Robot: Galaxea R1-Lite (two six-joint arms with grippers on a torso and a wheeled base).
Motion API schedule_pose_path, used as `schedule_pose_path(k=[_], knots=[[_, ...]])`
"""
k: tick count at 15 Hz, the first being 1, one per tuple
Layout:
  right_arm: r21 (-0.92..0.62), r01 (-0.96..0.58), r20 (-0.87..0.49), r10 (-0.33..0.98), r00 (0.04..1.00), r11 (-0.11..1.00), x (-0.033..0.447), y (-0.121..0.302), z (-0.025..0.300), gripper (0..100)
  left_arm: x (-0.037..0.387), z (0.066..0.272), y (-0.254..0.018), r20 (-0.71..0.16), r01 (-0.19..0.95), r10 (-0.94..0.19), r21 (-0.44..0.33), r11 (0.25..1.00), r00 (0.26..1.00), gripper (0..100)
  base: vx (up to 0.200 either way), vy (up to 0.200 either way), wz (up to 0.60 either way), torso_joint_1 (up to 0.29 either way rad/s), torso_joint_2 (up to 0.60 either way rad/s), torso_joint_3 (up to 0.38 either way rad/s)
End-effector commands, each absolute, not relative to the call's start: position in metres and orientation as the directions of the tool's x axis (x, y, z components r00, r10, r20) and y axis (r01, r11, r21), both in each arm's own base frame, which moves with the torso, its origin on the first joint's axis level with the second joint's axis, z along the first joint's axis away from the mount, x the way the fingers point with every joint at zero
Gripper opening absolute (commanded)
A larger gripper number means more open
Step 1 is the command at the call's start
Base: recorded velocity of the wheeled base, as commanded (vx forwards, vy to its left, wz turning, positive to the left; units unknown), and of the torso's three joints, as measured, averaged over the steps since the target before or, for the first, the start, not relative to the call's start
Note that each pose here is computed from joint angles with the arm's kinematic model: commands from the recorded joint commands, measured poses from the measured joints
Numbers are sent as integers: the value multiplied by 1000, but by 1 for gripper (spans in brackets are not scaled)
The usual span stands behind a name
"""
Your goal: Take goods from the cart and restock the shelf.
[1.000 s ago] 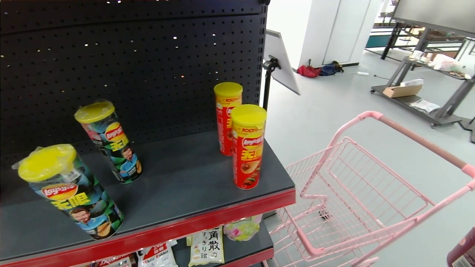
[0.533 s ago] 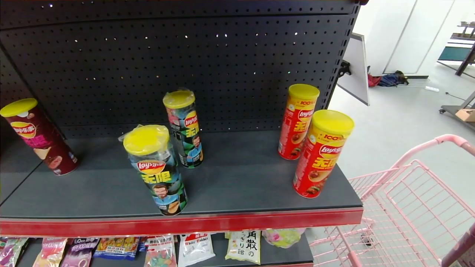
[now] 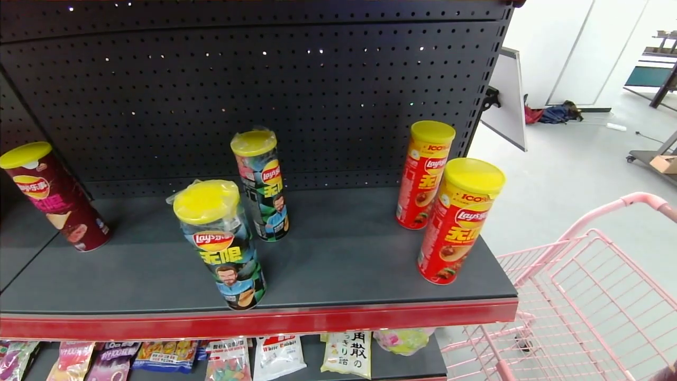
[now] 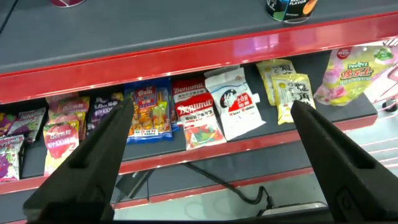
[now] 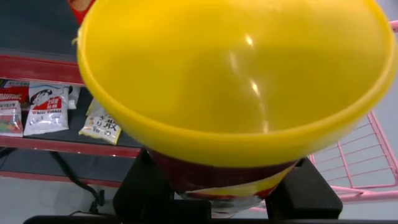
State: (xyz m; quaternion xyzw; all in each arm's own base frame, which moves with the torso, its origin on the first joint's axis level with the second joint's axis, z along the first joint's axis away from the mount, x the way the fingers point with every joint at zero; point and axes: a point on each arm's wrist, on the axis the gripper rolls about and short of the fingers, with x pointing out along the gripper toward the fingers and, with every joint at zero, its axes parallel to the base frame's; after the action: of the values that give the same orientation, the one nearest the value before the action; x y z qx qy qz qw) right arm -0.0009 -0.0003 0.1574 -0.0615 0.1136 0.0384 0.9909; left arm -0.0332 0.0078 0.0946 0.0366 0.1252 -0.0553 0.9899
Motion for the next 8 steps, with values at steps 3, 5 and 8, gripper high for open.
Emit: schedule_pose_path(k=[3,5,8], knots=[[-114,-90,-222,63,973,989,-4,-1,152,0,-33,95,8,-251,119,-100,62,991,963,100,-67,67,0,-1,2,-1],[-114,-90,-230,62,971,989,-3,0,151,0,-33,95,8,-251,119,-100,62,991,963,100,-200,200,0,5,2,-2],[-114,-88,-225,61,972,990,-4,-1,151,0,-33,95,8,-251,119,-100,62,991,963,100,-200,200,0,-6,2,1]])
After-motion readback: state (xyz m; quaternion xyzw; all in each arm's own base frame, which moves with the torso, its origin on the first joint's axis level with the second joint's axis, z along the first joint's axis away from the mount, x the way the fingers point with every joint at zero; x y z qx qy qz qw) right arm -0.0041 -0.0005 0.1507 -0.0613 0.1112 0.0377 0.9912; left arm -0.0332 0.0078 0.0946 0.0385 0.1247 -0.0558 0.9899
